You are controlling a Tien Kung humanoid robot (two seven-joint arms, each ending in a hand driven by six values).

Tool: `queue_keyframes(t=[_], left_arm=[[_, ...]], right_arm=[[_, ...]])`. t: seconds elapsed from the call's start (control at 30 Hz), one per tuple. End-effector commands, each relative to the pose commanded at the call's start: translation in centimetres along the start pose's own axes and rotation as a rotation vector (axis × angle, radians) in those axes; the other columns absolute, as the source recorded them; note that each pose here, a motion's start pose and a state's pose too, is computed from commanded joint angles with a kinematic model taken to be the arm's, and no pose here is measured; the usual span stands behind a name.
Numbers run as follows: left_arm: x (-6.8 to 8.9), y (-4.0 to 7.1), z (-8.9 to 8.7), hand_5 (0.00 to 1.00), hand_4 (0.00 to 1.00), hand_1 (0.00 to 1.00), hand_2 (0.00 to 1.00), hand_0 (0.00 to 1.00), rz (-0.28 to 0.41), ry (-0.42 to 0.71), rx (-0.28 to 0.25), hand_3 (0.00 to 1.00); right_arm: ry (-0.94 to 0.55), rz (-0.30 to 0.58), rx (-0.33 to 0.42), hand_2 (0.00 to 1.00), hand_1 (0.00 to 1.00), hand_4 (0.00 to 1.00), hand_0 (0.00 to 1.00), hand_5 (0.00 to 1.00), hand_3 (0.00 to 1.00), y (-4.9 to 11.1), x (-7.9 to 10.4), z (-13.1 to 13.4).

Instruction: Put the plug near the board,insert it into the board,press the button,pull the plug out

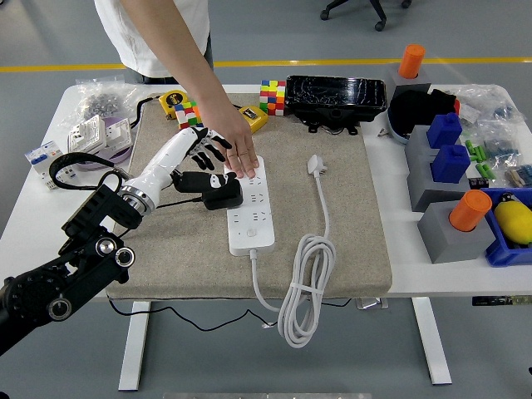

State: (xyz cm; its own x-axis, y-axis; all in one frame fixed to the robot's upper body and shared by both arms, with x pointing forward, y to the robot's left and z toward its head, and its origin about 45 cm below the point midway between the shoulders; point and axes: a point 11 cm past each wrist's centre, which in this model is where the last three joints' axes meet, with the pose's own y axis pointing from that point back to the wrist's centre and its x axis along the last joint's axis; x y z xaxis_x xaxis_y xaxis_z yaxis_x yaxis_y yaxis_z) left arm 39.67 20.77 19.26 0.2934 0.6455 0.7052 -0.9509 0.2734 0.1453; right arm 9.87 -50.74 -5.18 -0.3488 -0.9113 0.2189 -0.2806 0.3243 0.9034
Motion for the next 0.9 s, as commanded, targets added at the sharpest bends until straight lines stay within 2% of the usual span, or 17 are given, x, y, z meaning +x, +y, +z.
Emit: queue_keyframes(t=[0.17,0.2,0.3,0.57,0.6,0.77,0.8,0.9], left_arm=[[-0.9,-0.2,-1.4,0.261,0.998,0.731,0.703,0.716,-0.065,-0.048,0.074,0.694],[-1.0,-0.3,-1.7,0.284,0.998,0.771,0.746,0.76,-0.073,-0.055,0.084,0.766],[-1.4,-0.4,-2.2,0.284,0.998,0.771,0.746,0.76,-0.092,-0.074,0.108,0.766],[-2.4,-0.8,-2.8,0.273,0.998,0.749,0.739,0.75,-0.126,-0.089,0.135,0.768],[-2.5,-0.9,-2.7,0.126,0.867,0.594,0.577,0.655,-0.127,-0.089,0.135,0.584],[-3.1,-1.2,-2.6,0.126,0.867,0.594,0.577,0.655,-0.145,-0.085,0.141,0.584],[-3.2,-1.3,-2.6,0.102,0.738,0.493,0.538,0.532,-0.146,-0.082,0.143,0.562],[-3.4,-1.5,-2.7,0.102,0.738,0.493,0.538,0.532,-0.142,-0.079,0.144,0.562]], right_arm=[[-0.003,0.001,0.001,0.716,0.714,0.993,0.743,0.656,0.728,0.0,0.1,0.0],[-0.004,0.001,0.001,0.716,0.713,0.992,0.742,0.655,0.727,0.0,0.1,0.0],[-0.003,0.001,0.001,0.716,0.713,0.992,0.742,0.655,0.727,0.0,0.0,0.0],[-0.001,0.001,0.003,0.715,0.712,0.992,0.744,0.655,0.726,0.0,0.1,-0.1],[0.0,0.001,0.004,0.715,0.714,0.992,0.743,0.654,0.726,0.0,0.1,-0.1],[0.002,0.001,0.004,0.715,0.714,0.992,0.743,0.654,0.726,0.0,0.1,-0.2],[0.002,0.001,0.004,0.715,0.714,0.992,0.742,0.654,0.725,0.0,0.1,-0.2],[0.004,0.001,0.005,0.715,0.714,0.992,0.742,0.654,0.725,0.0,0.1,-0.3]])
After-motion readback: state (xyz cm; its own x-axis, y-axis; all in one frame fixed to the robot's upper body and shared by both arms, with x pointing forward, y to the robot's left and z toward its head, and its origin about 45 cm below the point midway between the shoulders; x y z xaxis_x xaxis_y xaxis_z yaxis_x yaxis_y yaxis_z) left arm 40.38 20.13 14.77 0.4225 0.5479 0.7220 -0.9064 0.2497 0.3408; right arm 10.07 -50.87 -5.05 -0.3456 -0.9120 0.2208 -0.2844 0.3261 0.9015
